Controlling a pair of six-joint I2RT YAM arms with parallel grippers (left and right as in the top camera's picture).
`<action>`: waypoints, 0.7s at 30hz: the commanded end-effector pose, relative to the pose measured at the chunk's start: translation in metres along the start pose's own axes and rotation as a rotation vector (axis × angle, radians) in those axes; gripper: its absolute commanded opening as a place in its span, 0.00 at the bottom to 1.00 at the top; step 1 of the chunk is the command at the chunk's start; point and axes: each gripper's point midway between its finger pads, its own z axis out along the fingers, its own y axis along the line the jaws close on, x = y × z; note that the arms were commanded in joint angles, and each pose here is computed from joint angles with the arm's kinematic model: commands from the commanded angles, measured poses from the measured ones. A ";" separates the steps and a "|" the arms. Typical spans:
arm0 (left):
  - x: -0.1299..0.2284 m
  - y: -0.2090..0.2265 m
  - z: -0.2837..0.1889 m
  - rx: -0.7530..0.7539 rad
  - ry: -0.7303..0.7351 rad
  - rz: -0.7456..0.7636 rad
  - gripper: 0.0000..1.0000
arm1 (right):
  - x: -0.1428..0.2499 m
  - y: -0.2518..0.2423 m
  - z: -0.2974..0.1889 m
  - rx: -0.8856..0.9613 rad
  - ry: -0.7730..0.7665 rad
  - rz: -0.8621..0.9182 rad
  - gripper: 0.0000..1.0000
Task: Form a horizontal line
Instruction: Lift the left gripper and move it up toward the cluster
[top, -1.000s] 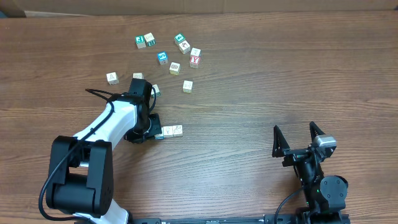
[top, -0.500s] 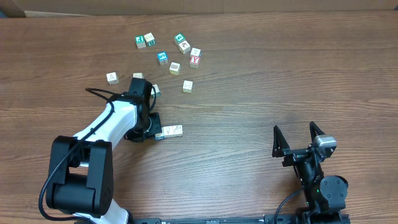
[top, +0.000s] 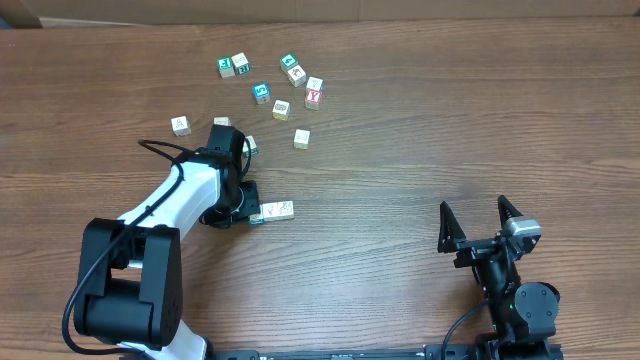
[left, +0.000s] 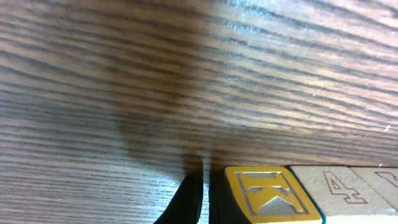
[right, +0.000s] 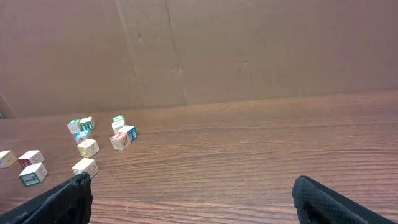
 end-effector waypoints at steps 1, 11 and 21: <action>-0.003 -0.001 0.002 0.012 -0.003 0.020 0.04 | 0.002 -0.002 0.000 0.009 -0.004 -0.001 1.00; -0.003 -0.001 0.002 0.011 -0.004 0.020 0.04 | 0.002 -0.002 0.000 0.009 -0.003 -0.001 1.00; -0.038 0.018 -0.035 -0.062 -0.065 -0.032 0.04 | 0.002 -0.002 0.000 0.009 -0.003 -0.001 1.00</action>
